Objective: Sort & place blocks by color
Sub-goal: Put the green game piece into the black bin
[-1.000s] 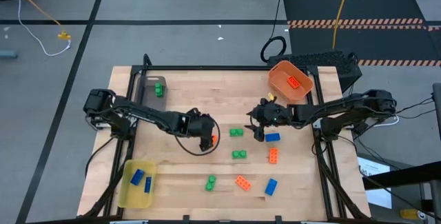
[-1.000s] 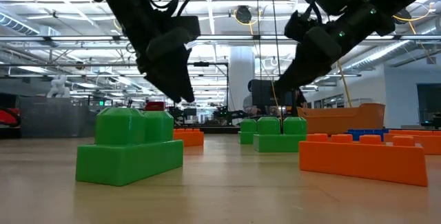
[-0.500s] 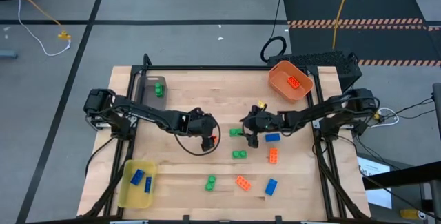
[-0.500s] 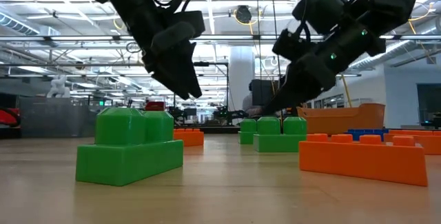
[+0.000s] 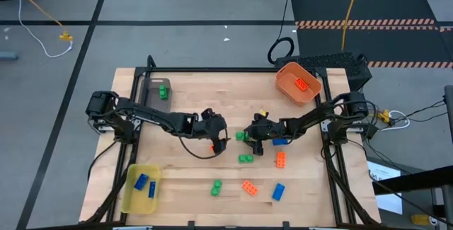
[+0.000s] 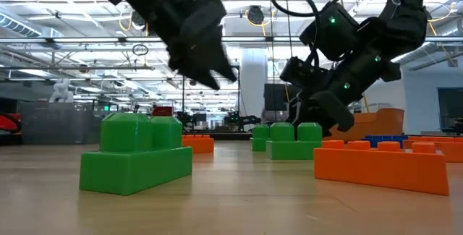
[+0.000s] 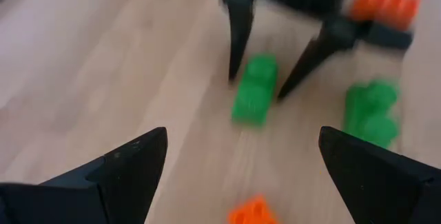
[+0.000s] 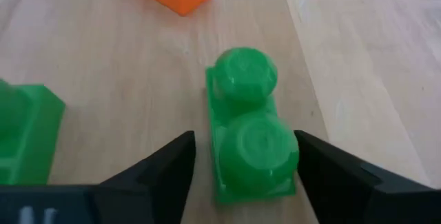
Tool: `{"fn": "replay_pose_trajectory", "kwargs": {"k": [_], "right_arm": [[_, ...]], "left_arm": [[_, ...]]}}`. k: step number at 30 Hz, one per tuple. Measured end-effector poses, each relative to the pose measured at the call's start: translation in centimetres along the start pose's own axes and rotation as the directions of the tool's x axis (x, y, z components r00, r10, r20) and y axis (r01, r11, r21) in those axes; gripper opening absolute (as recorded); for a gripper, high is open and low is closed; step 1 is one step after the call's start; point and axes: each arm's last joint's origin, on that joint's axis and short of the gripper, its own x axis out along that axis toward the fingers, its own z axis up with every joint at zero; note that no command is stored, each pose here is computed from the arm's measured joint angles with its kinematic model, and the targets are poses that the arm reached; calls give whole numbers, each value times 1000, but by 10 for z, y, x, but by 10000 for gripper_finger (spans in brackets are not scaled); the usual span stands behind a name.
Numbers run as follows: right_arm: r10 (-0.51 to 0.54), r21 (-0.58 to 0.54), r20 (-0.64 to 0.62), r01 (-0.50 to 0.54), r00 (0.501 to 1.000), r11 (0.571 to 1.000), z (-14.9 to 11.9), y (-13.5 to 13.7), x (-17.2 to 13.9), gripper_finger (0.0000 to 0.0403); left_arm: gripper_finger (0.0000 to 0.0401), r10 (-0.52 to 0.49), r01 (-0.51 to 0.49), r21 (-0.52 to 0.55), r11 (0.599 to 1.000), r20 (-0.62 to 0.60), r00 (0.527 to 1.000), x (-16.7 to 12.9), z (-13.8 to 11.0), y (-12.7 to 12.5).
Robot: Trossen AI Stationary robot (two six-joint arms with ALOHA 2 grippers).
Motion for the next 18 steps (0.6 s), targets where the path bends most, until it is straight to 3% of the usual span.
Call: {"fn": "replay_pose_trajectory", "kwargs": {"k": [7,13,18], "right_arm": [[-4,-16,29,5,1000,1000,1,0,2,117],[-4,-19,37,5,999,1000,3,0,1,117],[-6,-54,112,13,994,998,17,-1,-10,117]], "left_arm": [[379,5,-4,-16,1000,58,998,3,9,9],[379,13,-12,-12,1000,62,998,4,10,13],[379,-29,21,100,995,84,996,3,12,7]]}}
